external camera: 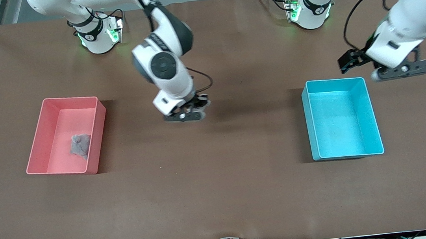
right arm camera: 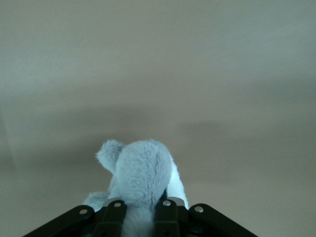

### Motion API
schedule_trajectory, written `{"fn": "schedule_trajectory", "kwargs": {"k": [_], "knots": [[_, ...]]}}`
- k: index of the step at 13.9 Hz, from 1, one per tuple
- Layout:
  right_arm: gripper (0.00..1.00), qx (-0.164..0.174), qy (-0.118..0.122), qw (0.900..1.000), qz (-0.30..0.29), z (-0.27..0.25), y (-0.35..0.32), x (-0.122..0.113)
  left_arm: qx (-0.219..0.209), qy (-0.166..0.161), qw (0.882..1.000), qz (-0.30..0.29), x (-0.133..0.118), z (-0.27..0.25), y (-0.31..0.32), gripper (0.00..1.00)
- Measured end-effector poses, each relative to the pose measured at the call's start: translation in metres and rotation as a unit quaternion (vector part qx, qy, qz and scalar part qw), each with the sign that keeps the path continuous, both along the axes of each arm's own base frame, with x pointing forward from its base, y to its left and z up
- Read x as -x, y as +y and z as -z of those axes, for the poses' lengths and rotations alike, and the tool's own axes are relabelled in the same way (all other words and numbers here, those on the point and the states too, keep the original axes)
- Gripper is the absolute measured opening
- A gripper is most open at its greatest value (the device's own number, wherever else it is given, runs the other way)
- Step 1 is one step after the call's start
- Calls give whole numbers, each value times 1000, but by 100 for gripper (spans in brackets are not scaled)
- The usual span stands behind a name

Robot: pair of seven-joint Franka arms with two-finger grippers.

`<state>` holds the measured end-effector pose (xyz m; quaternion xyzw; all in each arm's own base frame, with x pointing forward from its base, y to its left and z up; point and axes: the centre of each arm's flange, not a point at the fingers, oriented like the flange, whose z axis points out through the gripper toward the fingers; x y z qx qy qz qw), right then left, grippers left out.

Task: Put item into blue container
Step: 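Carry the plush to mid-table with the right gripper while the left gripper approaches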

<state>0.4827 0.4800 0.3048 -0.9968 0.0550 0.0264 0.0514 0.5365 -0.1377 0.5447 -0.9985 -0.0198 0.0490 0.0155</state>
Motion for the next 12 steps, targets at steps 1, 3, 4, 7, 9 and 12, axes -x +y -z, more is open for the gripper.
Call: {"fn": "schedule_trajectory", "kwargs": {"k": [1,3,4,7,9,12], "knots": [[19,-4,-9,1000,0,19,17,11,0,5,1000,-2,0,15,-11,100],[19,-11,-24,1000,-5,52,37,24,1,23,1000,-5,-1,46,-32,100],[19,-13,-29,999,-7,64,42,26,3,32,999,-11,-3,63,-42,100],[23,-12,-32,999,-9,77,45,27,8,53,997,-54,-10,108,-71,100],[41,-13,-34,999,-8,73,45,24,14,59,995,-85,-11,132,-96,100],[73,-8,-28,1000,-10,64,45,22,21,70,992,-99,-10,161,-122,100]]}}
